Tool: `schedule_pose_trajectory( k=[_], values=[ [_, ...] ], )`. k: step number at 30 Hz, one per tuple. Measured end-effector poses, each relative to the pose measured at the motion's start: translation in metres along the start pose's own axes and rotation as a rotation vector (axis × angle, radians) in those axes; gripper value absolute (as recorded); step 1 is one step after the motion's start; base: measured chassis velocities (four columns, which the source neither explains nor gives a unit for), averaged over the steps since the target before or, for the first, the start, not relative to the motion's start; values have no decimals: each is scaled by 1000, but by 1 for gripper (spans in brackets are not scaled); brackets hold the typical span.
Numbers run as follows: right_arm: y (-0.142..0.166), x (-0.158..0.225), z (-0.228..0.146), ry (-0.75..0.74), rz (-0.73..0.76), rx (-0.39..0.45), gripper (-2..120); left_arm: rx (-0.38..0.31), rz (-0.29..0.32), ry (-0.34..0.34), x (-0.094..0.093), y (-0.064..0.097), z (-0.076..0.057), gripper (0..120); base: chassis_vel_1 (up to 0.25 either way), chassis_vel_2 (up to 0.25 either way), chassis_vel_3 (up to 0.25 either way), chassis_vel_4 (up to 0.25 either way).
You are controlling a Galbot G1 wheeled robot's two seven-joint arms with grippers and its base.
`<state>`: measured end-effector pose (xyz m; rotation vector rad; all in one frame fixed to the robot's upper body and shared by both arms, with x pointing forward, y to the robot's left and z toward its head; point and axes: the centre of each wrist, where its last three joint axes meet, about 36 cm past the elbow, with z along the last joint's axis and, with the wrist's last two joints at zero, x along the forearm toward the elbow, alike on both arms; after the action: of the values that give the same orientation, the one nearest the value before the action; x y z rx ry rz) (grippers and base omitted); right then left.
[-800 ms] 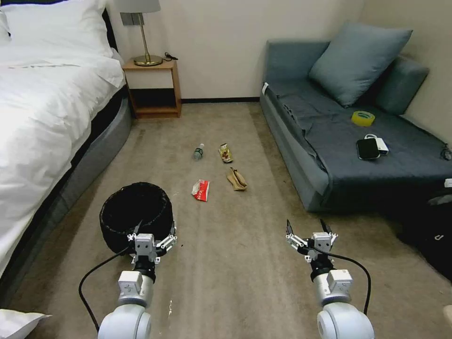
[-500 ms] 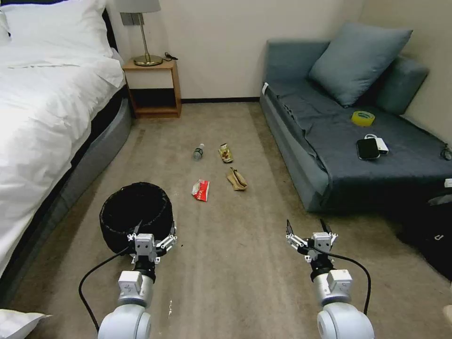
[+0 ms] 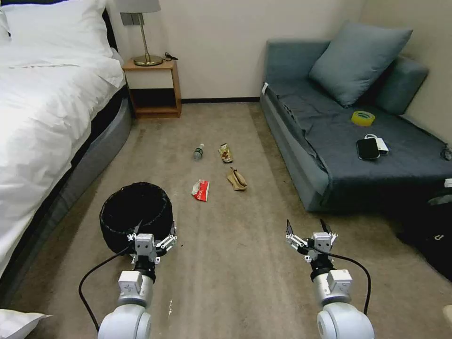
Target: Pick up the trash bin, then pick up the garbage on the floor and place it into the trash bin.
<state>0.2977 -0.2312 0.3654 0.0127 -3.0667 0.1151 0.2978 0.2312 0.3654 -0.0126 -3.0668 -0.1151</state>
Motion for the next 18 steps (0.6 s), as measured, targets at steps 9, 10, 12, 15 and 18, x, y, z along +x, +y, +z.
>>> schedule_pose_trajectory(
  k=[9,10,12,15,18],
  values=[
    [0,0,0,0,0,0,100,0,0,0,0,0,0,100,0,0,0,0],
    [0,0,0,0,0,0,100,0,0,0,0,0,0,100,0,0,0,0],
    [0,0,0,0,0,0,100,0,0,0,0,0,0,100,0,0,0,0],
    [0,0,0,0,0,0,100,0,0,0,0,0,0,100,0,0,0,0],
    [0,0,0,0,0,0,100,0,0,0,0,0,0,100,0,0,0,0]
  ],
)
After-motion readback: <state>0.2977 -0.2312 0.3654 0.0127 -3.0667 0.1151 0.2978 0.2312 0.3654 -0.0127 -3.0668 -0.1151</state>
